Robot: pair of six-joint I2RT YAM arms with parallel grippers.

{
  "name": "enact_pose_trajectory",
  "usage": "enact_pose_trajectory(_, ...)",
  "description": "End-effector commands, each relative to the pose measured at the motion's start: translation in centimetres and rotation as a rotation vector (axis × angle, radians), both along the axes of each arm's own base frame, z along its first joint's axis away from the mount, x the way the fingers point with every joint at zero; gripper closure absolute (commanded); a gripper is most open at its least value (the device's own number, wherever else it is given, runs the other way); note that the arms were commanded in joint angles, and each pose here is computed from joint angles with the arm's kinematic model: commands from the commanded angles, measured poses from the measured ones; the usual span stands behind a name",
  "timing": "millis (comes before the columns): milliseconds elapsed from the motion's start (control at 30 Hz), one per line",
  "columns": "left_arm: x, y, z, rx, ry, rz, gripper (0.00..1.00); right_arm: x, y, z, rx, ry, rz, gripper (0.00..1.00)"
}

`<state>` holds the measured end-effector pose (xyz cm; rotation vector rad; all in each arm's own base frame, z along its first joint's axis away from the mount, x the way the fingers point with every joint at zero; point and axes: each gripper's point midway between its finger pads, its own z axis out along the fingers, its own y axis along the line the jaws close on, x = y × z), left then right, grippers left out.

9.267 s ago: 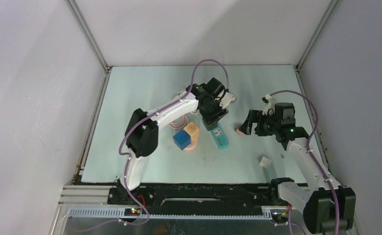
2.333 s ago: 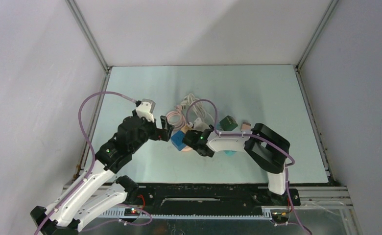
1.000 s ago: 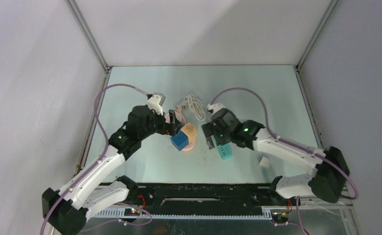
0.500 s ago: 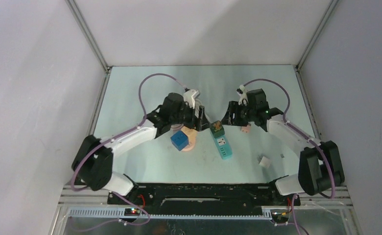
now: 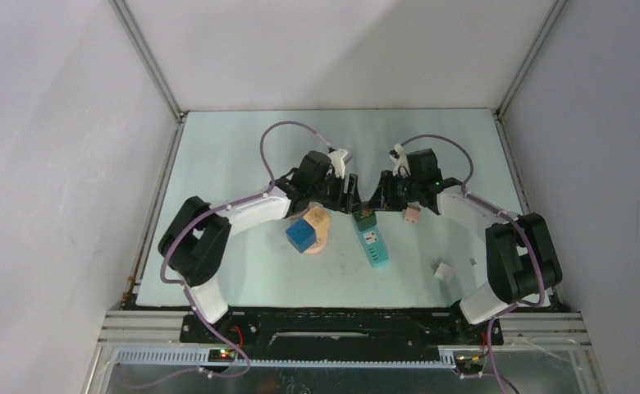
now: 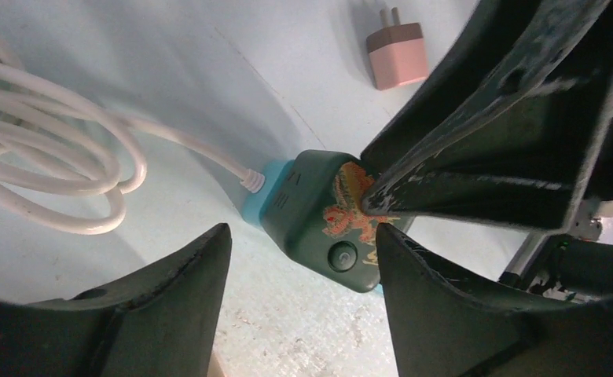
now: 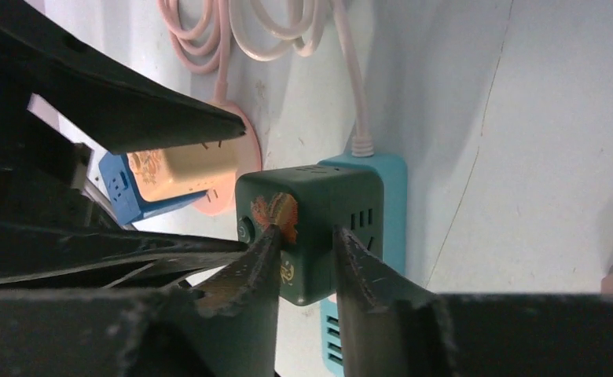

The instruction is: Insert the plug

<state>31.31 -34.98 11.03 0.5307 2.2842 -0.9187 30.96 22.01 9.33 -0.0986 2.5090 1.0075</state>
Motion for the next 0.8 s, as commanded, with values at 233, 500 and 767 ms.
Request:
enact_pose_trajectory(233, 0.7, -0.5, -2.9, 0.055, 0.033, 0.008, 0.46, -0.1, -1.9, -3.5, -0.13, 0.053, -0.044, 0.88)
enact_pose_trajectory(500, -0.4, 0.2, -5.3, 0.17, 0.032, 0.011, 0.5, -2.1, -2.0, -5.8, -0.173, 0.1, -0.033, 0.91)
enact_pose_trajectory(767, -2.9, 0.4, -7.3, 0.232, 0.041, 0.001, 0.52, -4.9, -2.1, -7.0, -0.216, 0.119, -0.019, 0.96)
